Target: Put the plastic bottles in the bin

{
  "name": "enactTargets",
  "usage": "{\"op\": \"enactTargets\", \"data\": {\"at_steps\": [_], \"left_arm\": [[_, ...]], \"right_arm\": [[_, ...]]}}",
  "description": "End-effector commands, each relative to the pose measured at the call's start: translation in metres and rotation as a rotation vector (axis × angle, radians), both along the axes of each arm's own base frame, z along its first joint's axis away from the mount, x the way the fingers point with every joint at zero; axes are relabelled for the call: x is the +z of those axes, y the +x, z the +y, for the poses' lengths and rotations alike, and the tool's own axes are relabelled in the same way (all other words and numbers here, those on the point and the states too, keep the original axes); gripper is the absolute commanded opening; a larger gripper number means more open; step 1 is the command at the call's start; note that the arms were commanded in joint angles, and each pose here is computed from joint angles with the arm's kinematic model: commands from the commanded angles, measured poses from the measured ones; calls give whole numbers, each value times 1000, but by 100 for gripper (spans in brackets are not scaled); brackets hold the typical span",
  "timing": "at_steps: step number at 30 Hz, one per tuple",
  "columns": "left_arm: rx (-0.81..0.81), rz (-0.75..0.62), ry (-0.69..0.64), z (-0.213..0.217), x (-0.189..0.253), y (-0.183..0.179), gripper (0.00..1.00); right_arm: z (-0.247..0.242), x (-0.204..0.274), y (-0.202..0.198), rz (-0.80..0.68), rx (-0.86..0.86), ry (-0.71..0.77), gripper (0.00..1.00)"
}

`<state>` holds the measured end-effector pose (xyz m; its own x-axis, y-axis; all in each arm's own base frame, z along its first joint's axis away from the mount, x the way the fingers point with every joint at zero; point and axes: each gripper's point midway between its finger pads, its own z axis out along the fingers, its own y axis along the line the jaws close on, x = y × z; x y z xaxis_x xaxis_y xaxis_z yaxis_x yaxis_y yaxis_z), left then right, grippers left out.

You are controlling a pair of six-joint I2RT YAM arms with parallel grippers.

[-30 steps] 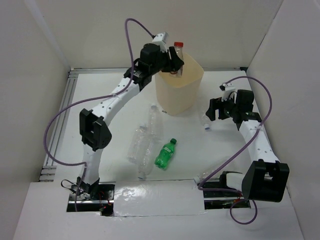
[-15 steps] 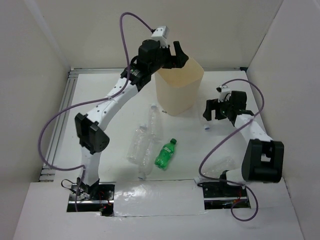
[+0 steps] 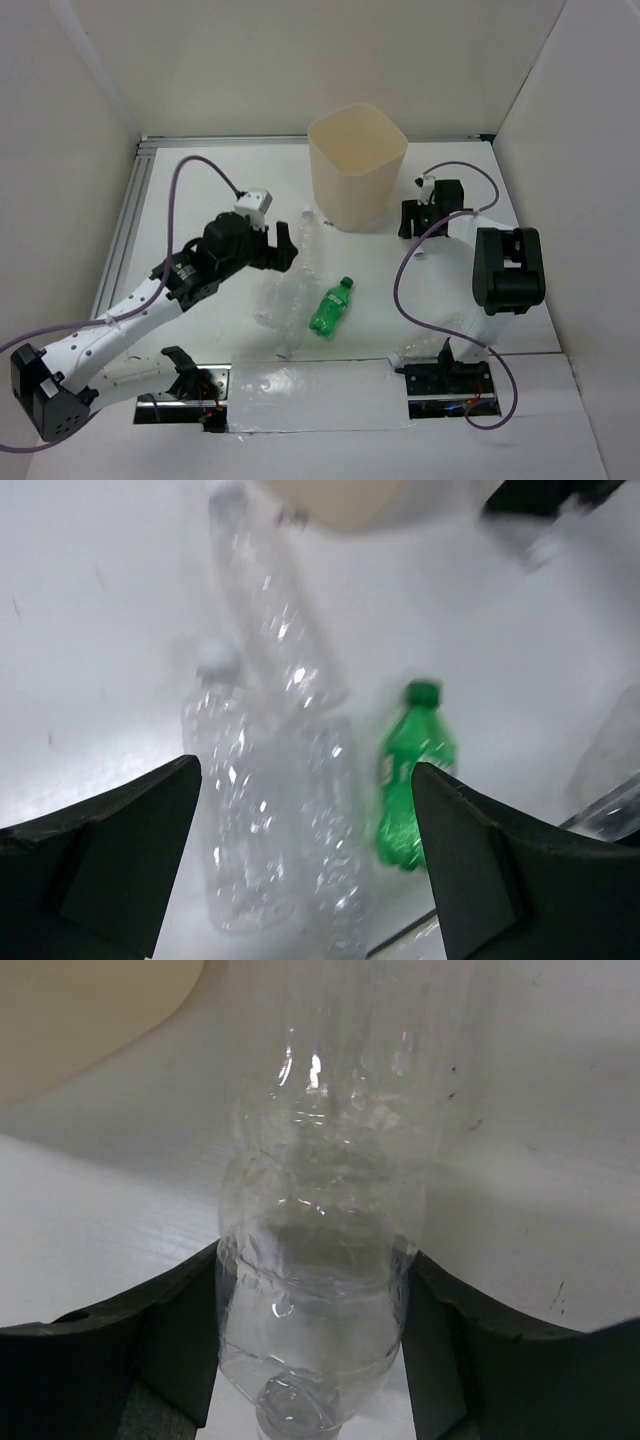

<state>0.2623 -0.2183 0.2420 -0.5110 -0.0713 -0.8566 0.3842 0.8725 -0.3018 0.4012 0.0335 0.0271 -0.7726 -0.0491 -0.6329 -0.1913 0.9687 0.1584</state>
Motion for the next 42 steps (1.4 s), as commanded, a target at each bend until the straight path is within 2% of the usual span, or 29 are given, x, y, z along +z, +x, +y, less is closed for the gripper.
{"op": "enactTargets", "data": {"at_steps": [1, 2, 4, 5, 7, 13, 19, 21, 22, 24, 25, 27, 28, 31, 32, 38, 42], "left_arm": [[49, 97, 35, 11, -43, -11, 99], [49, 106, 43, 13, -48, -13, 99], [45, 114, 34, 6, -55, -8, 99], [38, 134, 46, 1, -64, -6, 99], [38, 144, 55, -4, -69, 1, 99], [48, 202, 129, -26, -94, 30, 99], [93, 224, 173, -28, -101, 43, 99], [129, 231, 197, -20, -104, 43, 99], [137, 215, 189, -17, -96, 42, 99], [166, 242, 204, -5, -105, 32, 99], [166, 229, 189, -1, -100, 28, 99], [182, 248, 176, 5, -104, 19, 99], [189, 272, 189, 12, -115, 11, 99], [220, 308, 168, 24, -124, -5, 99], [227, 314, 161, 28, -123, -10, 99], [270, 378, 158, 42, -137, -29, 99], [288, 431, 182, 44, -153, -37, 99]], "right_arm": [[-2, 25, 20, -91, -29, -2, 63], [0, 38, 15, -110, -15, 2, 49], [-1, 55, 9, -131, 6, 3, 39], [-5, 70, 1, -140, -4, 2, 30], [-11, 93, -3, -181, -13, -7, 25], [-40, 197, -20, -437, -111, -92, 25], [-3, 306, -16, -772, 124, -38, 29], [12, 317, -6, -812, 199, -2, 30], [16, 339, 0, -869, 219, -3, 30], [25, 344, 16, -871, 241, 35, 32], [32, 365, 20, -918, 263, 46, 33], [48, 371, 31, -932, 301, 72, 33], [54, 390, 35, -981, 316, 70, 34], [81, 392, 53, -971, 364, 125, 35], [90, 408, 54, -995, 383, 146, 37], [151, 397, 80, -972, 474, 220, 42], [169, 359, 101, -880, 503, 241, 58]]}}
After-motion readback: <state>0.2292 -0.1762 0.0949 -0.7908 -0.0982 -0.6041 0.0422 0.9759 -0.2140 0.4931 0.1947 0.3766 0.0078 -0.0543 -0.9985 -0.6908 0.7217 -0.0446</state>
